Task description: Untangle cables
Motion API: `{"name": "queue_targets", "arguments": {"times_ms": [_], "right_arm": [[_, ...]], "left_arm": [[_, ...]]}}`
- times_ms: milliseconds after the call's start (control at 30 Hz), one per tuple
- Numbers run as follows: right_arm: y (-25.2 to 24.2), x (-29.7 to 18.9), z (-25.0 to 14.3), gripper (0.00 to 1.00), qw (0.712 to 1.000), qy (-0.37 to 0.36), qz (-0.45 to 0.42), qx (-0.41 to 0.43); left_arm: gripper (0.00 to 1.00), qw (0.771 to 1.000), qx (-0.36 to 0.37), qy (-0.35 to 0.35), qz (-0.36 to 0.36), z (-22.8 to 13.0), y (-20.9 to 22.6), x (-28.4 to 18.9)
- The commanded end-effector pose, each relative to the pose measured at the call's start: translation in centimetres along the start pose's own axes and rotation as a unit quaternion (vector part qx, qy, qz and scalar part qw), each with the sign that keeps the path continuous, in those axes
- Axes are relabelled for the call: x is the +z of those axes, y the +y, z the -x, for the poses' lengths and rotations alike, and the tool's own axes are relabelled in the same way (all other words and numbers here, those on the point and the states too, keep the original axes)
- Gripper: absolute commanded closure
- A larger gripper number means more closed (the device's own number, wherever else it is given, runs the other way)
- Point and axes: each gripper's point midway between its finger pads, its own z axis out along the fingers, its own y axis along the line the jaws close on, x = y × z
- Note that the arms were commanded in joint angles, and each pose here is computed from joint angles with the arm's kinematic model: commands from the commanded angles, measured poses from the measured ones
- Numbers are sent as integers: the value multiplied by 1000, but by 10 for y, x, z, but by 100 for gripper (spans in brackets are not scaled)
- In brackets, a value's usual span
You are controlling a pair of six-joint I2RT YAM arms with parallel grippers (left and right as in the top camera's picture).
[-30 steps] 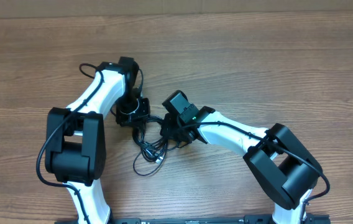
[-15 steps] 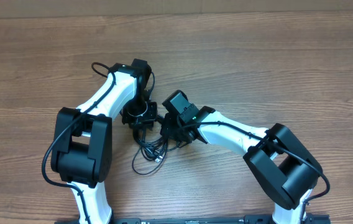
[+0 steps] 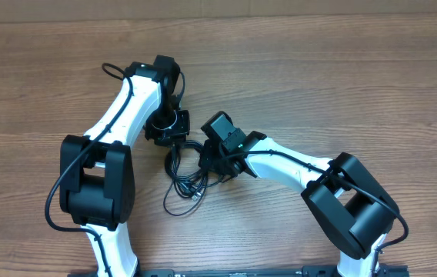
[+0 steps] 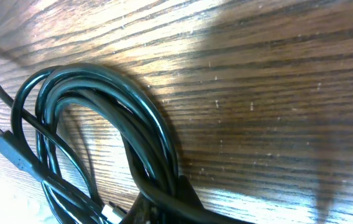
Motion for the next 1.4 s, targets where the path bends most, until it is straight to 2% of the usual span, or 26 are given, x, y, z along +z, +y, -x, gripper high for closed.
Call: {"name": "queue_targets", "arguments": {"times_ms": [0,233,467,733,900,1367], "right_arm": [[1,2,6,95,1000,-9,-3,2],[1,2,6,95,1000,-9,-3,2],[1,2,6,95,1000,-9,-3,2],[1,2,6,95,1000,-9,-3,2],[1,2,6,95,1000,-9,-3,2],[1,2,6,95,1000,-9,-3,2]], "left_arm": [[71,999,10,-15,33,8,10,4],[73,999,10,-21,35,9,14,19],[83,999,11,-29,32,12,14,27],[85,999,10,-19,35,6,16,30],[96,999,9,-14,36,4,17,32],[96,999,8,39,32,-23,14,33]]}}
